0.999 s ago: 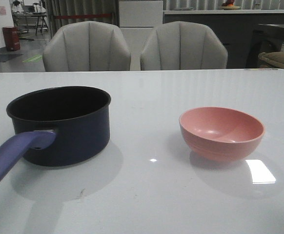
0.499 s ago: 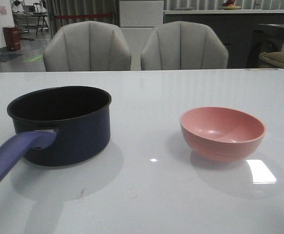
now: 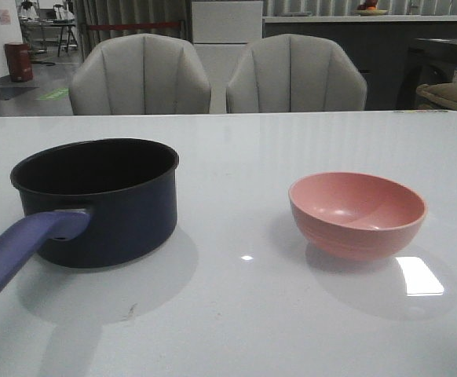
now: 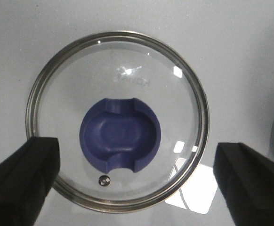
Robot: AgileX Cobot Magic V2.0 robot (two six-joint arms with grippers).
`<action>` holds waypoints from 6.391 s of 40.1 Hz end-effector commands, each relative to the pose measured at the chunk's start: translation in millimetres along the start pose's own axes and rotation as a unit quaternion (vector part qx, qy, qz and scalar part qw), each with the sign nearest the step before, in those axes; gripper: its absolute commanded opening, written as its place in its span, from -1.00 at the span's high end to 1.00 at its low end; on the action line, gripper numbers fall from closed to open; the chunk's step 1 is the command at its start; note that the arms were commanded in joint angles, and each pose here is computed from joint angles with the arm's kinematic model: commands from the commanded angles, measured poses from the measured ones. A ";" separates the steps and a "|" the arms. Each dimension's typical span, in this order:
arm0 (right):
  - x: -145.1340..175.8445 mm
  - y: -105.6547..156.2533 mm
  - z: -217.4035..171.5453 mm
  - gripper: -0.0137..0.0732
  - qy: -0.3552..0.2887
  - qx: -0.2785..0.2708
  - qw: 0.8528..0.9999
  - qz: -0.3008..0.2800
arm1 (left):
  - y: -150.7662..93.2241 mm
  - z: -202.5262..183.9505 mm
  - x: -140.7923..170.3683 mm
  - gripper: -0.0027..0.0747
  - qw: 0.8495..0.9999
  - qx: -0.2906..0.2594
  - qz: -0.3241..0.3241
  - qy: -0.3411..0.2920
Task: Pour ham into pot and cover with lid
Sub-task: 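Release the bowl and raise the right gripper away, then bring the held glass lid over the saucepan and lower it with the left gripper, then open the left gripper and lift it off the lid knob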
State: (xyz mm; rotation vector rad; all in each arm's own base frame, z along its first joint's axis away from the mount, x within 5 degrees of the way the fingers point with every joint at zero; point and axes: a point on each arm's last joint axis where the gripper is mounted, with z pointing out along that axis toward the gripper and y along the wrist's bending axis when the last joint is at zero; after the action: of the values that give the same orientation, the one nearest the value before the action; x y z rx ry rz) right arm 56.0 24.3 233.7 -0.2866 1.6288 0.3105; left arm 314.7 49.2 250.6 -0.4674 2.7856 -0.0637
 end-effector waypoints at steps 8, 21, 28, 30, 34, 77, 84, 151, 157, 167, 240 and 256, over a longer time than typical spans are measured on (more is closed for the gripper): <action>-16.0 -1.6 -1.3 0.35 -0.047 0.010 0.999 -0.003 | -4.8 9.6 -18.4 -0.86 1.000 -0.006 0.005 0.018; -16.0 -1.6 -1.3 0.35 -0.047 0.010 0.999 -0.003 | -2.4 29.7 -19.2 -0.86 0.999 -0.021 0.011 0.048; -16.0 -1.6 -1.3 0.35 -0.047 0.010 0.999 -0.003 | -1.8 40.6 -18.9 -0.86 0.998 -0.023 0.011 0.063; -16.0 -1.6 -1.3 0.35 -0.047 0.010 0.999 -0.003 | -1.6 44.1 -18.5 -0.85 0.997 -0.024 0.011 0.069; -16.0 -1.6 -1.3 0.35 -0.047 0.010 0.999 -0.003 | -1.2 49.6 -18.3 -0.76 0.997 -0.026 0.011 0.076; -16.0 -1.6 -1.3 0.35 -0.047 0.010 0.999 -0.003 | -43.9 -27.1 -58.4 0.30 0.999 0.008 0.048 0.011; -16.0 -1.6 -1.3 0.35 -0.047 0.010 0.999 -0.003 | -86.0 -51.2 -57.3 0.30 0.994 0.030 0.103 -0.021; -16.0 -1.6 -1.3 0.35 -0.047 0.010 0.999 -0.003 | -219.8 -34.2 -2.2 0.30 0.938 0.077 0.338 -0.020; -16.0 -1.6 -1.3 0.35 -0.047 0.010 0.999 -0.003 | -220.6 -30.1 -2.3 0.28 0.938 0.076 0.338 -0.016; -16.0 -1.6 -1.3 0.35 -0.047 0.010 0.999 -0.003 | -221.6 -26.6 -2.0 0.04 0.938 0.076 0.337 -0.010; -16.0 -1.6 -1.3 0.35 -0.047 0.010 0.999 -0.003 | -206.3 -130.0 -3.9 -0.55 0.931 0.125 0.323 -0.116; -16.0 -1.6 -1.3 0.35 -0.047 0.010 0.999 -0.003 | -136.5 -201.5 62.4 -0.55 0.906 0.169 0.305 -0.239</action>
State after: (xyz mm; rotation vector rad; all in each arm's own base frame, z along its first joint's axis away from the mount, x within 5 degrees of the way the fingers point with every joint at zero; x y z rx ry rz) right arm 56.0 24.3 233.7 -0.2866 1.6288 0.3105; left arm 262.1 -110.7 416.3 0.4614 2.3972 -0.2031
